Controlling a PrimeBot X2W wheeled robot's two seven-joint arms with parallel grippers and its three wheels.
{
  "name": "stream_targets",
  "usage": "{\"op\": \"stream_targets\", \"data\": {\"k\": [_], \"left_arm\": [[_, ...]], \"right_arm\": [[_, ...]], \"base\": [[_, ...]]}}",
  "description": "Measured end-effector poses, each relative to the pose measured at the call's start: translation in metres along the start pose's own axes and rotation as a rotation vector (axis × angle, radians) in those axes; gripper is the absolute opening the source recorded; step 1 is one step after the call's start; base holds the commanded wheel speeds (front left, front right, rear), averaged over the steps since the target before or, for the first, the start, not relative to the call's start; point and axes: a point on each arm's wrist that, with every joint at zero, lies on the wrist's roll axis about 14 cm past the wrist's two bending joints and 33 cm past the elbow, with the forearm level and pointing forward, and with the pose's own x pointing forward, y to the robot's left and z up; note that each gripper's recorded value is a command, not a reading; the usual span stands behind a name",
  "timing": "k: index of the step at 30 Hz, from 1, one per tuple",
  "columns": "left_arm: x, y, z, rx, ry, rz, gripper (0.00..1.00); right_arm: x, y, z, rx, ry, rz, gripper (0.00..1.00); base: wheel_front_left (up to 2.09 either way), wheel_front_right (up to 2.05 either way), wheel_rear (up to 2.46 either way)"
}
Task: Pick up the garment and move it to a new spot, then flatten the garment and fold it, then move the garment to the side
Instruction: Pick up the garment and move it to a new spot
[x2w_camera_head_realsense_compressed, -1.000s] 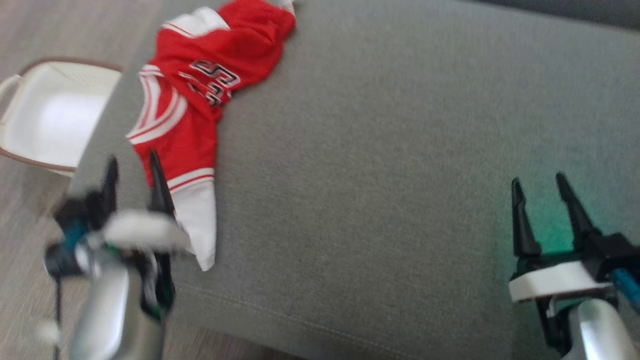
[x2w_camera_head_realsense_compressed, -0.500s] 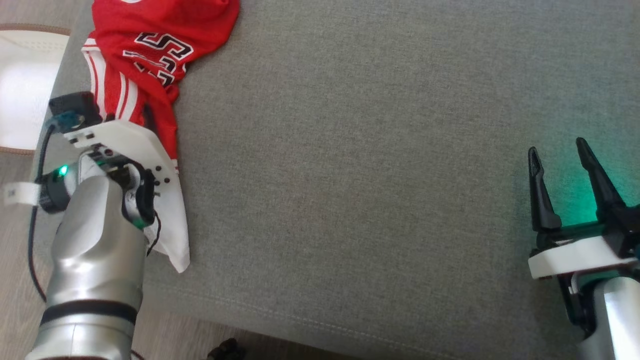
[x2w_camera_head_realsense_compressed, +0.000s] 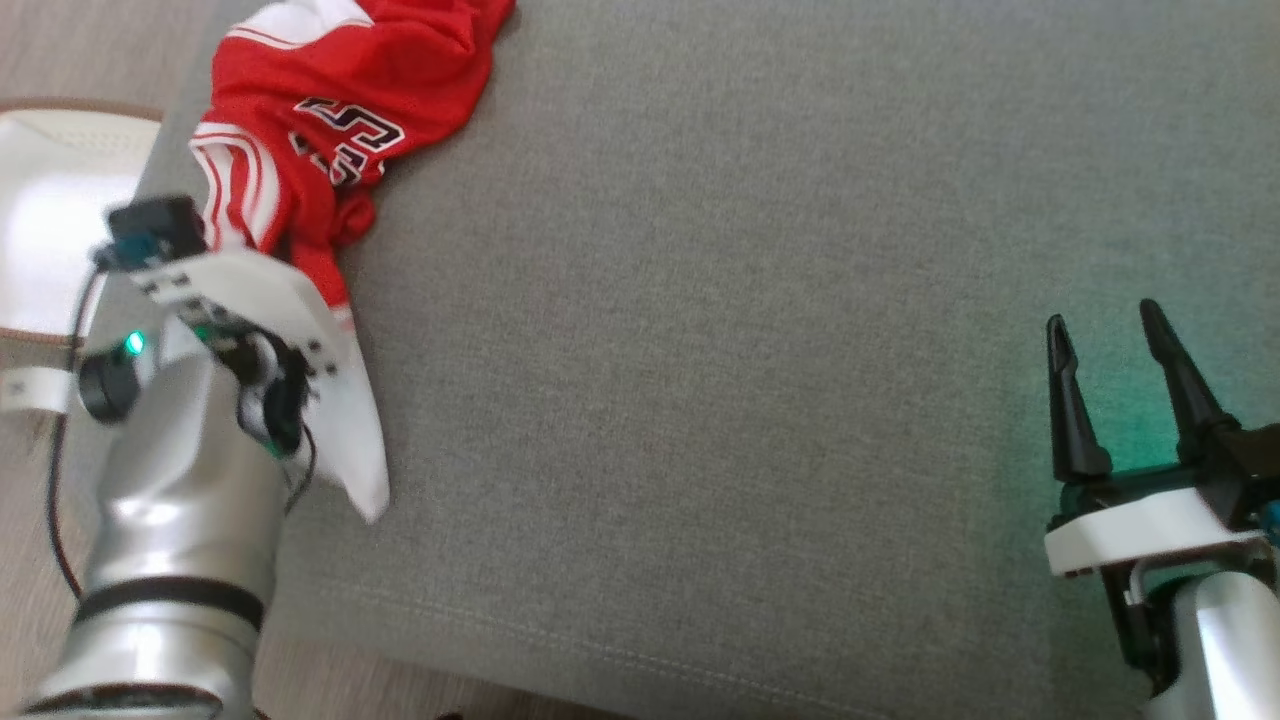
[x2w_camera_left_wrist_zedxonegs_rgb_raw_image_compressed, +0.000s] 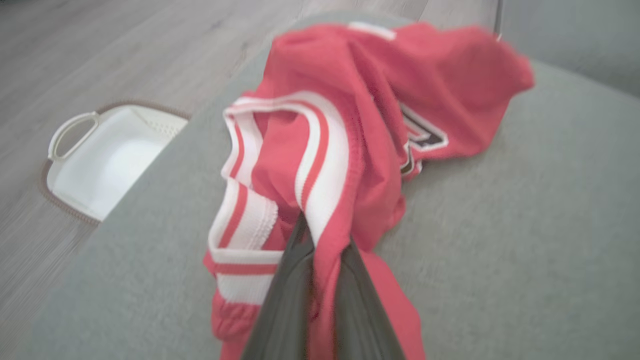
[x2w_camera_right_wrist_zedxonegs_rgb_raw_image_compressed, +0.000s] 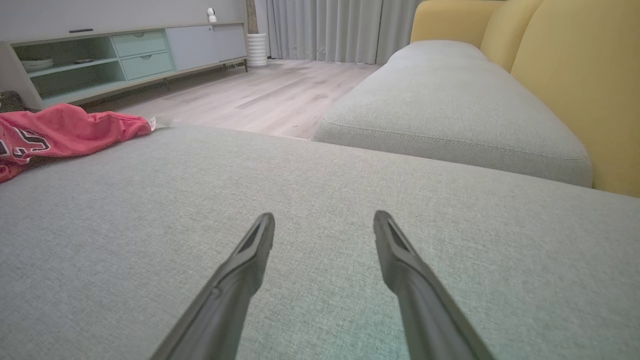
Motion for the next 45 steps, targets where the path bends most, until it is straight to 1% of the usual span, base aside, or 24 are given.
{"op": "stream_targets", "data": {"k": [3,5,6,11,13,16,19,26,27,31,34,38,41,42,45], "left_arm": [[-0.004,-0.005,0.041,-0.013,-0.125,-0.032,0.00],[-0.009,-0.015,0.076,-0.011,-0.217,-0.076,0.00],[-0.017,-0.028,0.108,-0.004,-0.302,-0.119,0.00],[-0.044,-0.065,0.169,0.022,-0.463,-0.241,0.00],[-0.058,-0.086,0.191,0.038,-0.519,-0.305,0.00],[-0.089,-0.127,0.221,0.054,-0.601,-0.432,0.00],[-0.124,-0.167,0.235,0.062,-0.650,-0.570,0.00],[-0.205,-0.252,0.230,0.058,-0.658,-0.899,0.00],[-0.205,-0.252,0.230,0.058,-0.658,-0.899,0.00],[-0.242,-0.288,0.224,0.077,-0.649,-1.050,0.00],[-0.254,-0.310,0.215,0.086,-0.615,-1.125,0.00],[-0.252,-0.338,0.187,0.126,-0.525,-1.187,0.00],[-0.230,-0.357,0.145,0.174,-0.374,-1.189,0.00],[-0.218,-0.361,0.127,0.196,-0.323,-1.173,0.00],[-0.177,-0.361,0.082,0.261,-0.234,-1.074,0.00]], "right_arm": [[-0.004,0.003,0.008,0.005,-0.019,-0.005,1.00],[-0.007,0.005,0.014,0.009,-0.035,-0.010,1.00],[-0.012,0.007,0.018,0.024,-0.051,-0.017,1.00],[-0.030,0.008,0.027,0.048,-0.084,-0.052,1.00],[-0.041,0.002,0.028,0.048,-0.088,-0.080,1.00],[-0.057,-0.009,0.030,0.048,-0.100,-0.130,1.00],[-0.074,-0.022,0.036,0.052,-0.123,-0.184,1.00],[-0.120,-0.049,0.034,0.078,-0.141,-0.319,1.00],[-0.120,-0.049,0.034,0.078,-0.141,-0.319,1.00],[-0.142,-0.062,0.033,0.096,-0.154,-0.385,1.00],[-0.155,-0.070,0.032,0.108,-0.158,-0.428,1.00],[-0.172,-0.080,0.026,0.124,-0.151,-0.484,1.00],[-0.180,-0.084,0.021,0.132,-0.141,-0.509,1.00],[-0.182,-0.084,0.019,0.137,-0.138,-0.515,1.00],[-0.187,-0.087,0.018,0.149,-0.139,-0.534,1.00]], "base": [[0.00,0.00,0.00],[0.00,0.00,0.00],[0.00,0.00,0.00],[0.00,0.00,0.00],[0.00,0.00,0.00],[0.00,0.00,0.00],[0.00,0.00,0.00],[0.00,0.00,0.00],[0.00,0.00,0.00],[0.00,0.00,0.00],[0.00,0.00,0.00],[0.00,0.00,0.00],[0.00,0.00,0.00],[0.00,0.00,0.00],[0.00,0.00,0.00]]}}
